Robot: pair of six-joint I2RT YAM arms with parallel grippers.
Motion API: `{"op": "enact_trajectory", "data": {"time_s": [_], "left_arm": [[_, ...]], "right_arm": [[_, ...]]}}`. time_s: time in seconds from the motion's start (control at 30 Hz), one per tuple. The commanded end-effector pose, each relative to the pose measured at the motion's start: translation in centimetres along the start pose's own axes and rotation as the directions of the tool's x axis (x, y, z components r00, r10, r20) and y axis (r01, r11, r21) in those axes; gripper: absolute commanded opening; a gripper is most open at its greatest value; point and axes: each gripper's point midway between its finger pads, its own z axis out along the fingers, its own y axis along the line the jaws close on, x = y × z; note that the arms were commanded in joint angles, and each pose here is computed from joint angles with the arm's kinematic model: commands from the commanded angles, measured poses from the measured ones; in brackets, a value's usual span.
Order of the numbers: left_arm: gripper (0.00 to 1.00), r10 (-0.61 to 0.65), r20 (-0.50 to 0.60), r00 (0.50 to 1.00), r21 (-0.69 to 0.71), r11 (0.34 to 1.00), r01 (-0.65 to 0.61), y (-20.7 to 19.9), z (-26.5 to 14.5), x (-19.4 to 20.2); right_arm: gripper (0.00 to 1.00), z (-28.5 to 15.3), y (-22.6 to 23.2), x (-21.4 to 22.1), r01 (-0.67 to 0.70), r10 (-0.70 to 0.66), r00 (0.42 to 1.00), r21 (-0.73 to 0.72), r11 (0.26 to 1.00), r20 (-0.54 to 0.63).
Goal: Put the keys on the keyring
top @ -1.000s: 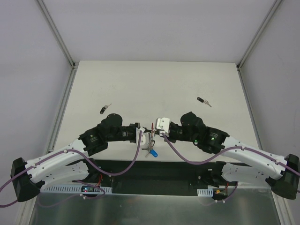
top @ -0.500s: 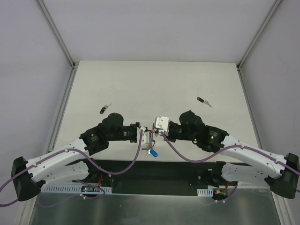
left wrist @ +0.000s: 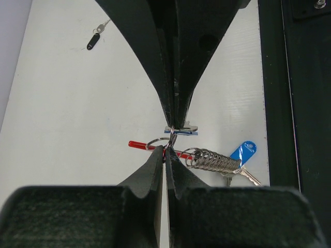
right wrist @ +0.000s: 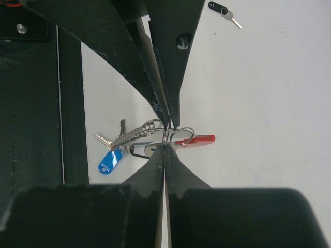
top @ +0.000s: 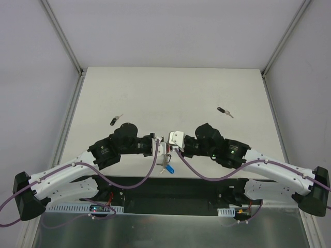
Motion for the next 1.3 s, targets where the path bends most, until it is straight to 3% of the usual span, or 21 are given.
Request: {"op": "enact_trajectory", "data": {"time_s": [0.0,0.4,1.27], "left_arm": [[0.0,-0.017,0.105,0.994,-0.088,0.996,0.026,2.8,-0.5,-4.6],[0.0,-0.135,0.03,0.99,-0.074,0.988,0.137,3.0,0.0,-3.6],[0.0,-0.34,0.129,0.932,-0.033,0.937,0.346,5.3,-1.6,-5.4]], "right_arm": [[0.01,-0.3,-0.5,-2.9,0.053,-0.055,0.996,0.022,0.998,0.07],[0.01,-0.3,-0.8,-2.1,0.112,-0.113,0.994,0.077,0.991,0.004],[0.01,1.2,-0.8,0.1,0.188,-0.174,0.979,0.125,0.974,-0.109]]}}
